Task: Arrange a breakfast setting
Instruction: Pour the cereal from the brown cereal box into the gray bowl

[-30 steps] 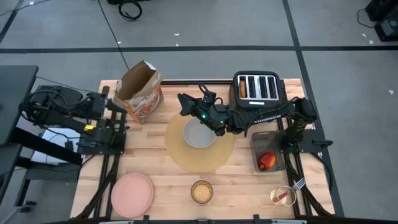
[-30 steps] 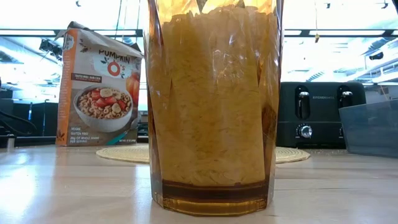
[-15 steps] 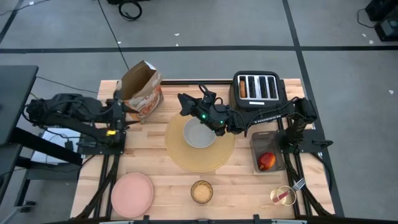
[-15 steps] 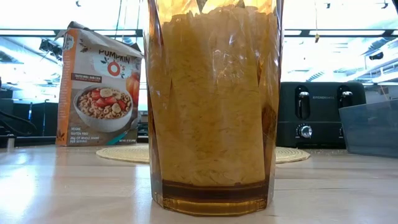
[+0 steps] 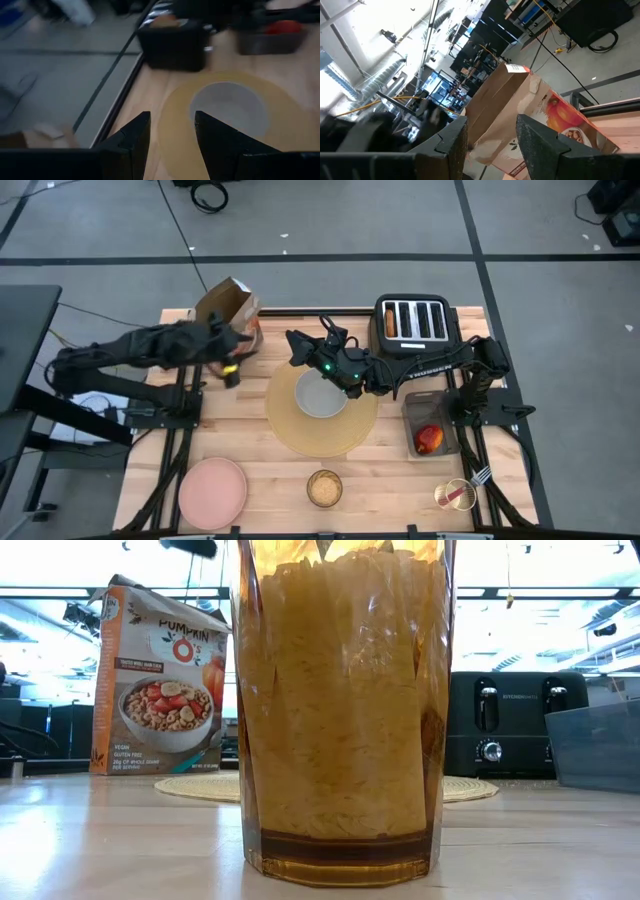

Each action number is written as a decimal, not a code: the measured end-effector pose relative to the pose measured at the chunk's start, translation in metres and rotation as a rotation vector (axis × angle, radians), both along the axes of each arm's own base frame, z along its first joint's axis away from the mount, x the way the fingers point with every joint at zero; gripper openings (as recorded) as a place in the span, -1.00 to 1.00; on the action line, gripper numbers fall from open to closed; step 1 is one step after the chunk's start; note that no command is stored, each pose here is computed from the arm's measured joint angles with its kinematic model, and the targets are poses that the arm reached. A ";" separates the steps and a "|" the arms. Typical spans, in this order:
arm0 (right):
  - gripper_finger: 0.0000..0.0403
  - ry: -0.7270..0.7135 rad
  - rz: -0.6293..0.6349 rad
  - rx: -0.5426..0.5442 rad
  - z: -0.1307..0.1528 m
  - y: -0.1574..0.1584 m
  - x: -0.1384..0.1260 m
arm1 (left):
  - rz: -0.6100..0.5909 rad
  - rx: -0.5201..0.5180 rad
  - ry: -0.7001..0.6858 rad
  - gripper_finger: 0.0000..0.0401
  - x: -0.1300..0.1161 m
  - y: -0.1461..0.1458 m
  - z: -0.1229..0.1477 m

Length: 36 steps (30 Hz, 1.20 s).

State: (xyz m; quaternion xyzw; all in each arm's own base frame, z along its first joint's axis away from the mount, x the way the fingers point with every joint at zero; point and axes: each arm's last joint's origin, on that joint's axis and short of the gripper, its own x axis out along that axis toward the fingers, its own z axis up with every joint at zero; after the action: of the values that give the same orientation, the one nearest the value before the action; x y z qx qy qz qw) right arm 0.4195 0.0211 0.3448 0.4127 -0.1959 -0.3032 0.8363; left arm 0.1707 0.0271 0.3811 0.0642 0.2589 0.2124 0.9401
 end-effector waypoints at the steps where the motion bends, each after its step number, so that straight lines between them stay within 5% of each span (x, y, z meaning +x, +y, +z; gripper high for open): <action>1: -0.13 0.000 0.000 0.000 0.000 0.000 0.000 | 0.038 -0.018 0.005 -0.19 0.002 0.006 -0.001; 11: -0.14 0.001 0.004 -0.001 0.000 0.000 0.000 | 0.250 -0.188 -0.106 -0.19 -0.009 0.051 0.005; 19: -0.13 -0.032 0.237 -0.038 0.003 -0.023 0.006 | 0.390 -0.165 -0.117 -0.19 -0.022 0.074 0.006; 36: -0.14 -0.039 0.414 -0.079 0.003 -0.061 0.007 | 0.344 -0.098 -0.111 -0.19 -0.023 0.078 0.010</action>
State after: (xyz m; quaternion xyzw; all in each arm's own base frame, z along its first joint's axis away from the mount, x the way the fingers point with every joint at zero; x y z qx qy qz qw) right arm 0.4269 -0.0402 0.3479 0.4167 -0.1346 -0.1088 0.8924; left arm 0.1473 0.1051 0.3908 -0.0388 0.2236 0.3602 0.9048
